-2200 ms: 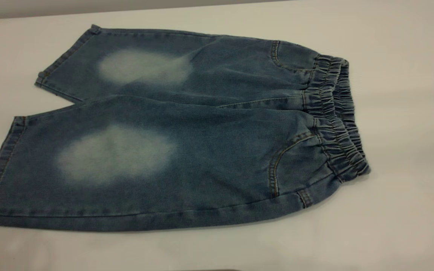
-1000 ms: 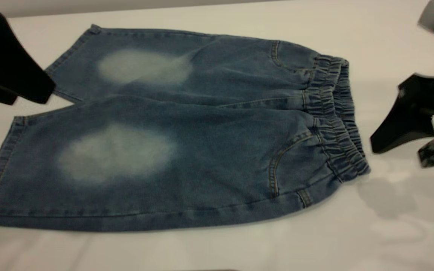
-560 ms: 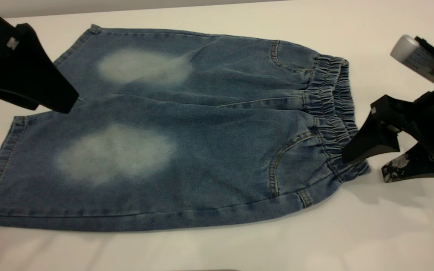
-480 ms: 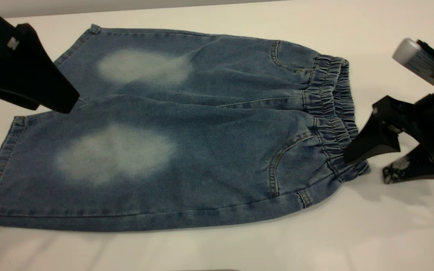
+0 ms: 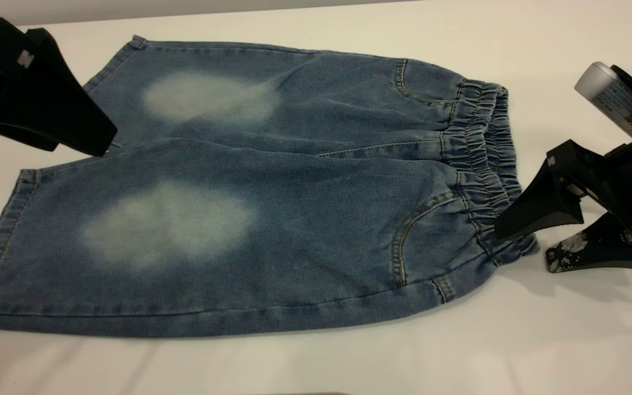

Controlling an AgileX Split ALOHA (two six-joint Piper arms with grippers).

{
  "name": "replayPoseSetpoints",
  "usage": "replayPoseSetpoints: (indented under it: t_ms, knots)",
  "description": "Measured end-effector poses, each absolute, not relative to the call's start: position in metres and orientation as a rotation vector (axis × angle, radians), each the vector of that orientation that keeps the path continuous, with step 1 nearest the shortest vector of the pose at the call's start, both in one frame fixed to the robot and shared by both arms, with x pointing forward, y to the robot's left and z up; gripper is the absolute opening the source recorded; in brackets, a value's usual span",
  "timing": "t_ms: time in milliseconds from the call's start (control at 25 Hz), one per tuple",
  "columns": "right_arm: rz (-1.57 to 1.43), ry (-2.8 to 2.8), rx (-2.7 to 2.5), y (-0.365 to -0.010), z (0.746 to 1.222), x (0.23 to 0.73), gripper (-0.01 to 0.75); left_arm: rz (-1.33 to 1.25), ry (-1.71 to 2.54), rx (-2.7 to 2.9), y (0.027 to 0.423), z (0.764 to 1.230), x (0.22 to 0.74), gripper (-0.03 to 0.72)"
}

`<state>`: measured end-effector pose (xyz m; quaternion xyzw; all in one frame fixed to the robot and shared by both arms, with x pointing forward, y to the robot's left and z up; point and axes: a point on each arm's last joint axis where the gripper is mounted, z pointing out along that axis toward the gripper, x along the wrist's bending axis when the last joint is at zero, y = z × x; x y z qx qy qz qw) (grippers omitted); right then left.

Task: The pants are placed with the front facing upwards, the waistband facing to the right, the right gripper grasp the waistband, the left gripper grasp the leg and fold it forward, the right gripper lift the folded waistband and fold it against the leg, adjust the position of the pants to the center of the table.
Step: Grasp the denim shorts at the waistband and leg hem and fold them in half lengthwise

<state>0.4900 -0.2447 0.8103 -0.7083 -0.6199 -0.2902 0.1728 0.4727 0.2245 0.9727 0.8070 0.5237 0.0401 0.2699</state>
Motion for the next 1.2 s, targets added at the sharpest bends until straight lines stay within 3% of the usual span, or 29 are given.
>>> replayPoseSetpoints:
  t_ms: [1200]
  knots:
    - [-0.883,-1.751,-1.977,-0.242,0.817,0.505,0.495,0.120,1.414,2.168,0.225,0.973,0.474,0.515]
